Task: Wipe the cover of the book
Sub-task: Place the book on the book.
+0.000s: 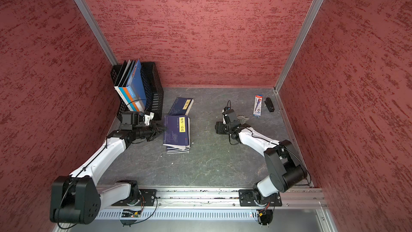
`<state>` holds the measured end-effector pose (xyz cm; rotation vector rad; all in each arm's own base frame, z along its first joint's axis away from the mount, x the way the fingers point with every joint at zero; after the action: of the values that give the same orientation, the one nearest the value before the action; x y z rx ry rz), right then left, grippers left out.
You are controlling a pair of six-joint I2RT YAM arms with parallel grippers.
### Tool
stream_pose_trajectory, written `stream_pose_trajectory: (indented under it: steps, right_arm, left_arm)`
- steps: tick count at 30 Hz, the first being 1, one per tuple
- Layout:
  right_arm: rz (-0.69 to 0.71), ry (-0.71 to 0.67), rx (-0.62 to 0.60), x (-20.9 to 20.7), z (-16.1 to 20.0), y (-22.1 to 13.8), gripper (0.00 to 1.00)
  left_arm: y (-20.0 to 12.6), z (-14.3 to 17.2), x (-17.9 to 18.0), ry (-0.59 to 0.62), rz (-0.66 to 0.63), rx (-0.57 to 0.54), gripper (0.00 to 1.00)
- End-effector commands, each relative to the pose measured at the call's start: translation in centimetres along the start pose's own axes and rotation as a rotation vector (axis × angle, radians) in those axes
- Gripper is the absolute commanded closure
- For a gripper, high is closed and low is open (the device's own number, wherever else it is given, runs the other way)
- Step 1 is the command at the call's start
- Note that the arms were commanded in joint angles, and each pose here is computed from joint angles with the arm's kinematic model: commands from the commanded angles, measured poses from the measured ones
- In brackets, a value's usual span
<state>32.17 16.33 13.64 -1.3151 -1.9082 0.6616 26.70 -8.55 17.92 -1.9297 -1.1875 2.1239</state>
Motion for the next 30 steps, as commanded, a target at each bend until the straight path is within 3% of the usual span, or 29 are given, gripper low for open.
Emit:
stream_pose_trajectory:
  steps: [1, 16, 30]
  right_arm:
    - [-0.03, -0.002, -0.017, 0.7, -0.8, 0.0, 0.33]
    - [-0.031, 0.0, 0.006, 0.4, 0.3, 0.5, 0.33]
    - [-0.052, -0.003, 0.046, 0.6, 1.1, 1.4, 0.33]
  left_arm:
    - [0.6, -0.9, -0.3, 0.046, 0.051, -0.002, 0.98]
    - [5.0, -2.4, 2.9, 0.031, -0.043, 0.057, 0.97]
    - [5.7, -3.3, 3.3, 0.071, -0.12, 0.078, 0.88]
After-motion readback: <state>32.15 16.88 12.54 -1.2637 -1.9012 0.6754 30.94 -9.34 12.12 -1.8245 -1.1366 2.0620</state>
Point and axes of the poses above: each gripper's point midway between its finger pads, its own y axis out along the fingers, its own x axis along the line the jaws close on, z = x × y, the point moved 6 cm from there along -y, back along the fingers, and after that the axes turned 5 degrees about -y, right-handed, at the moved point
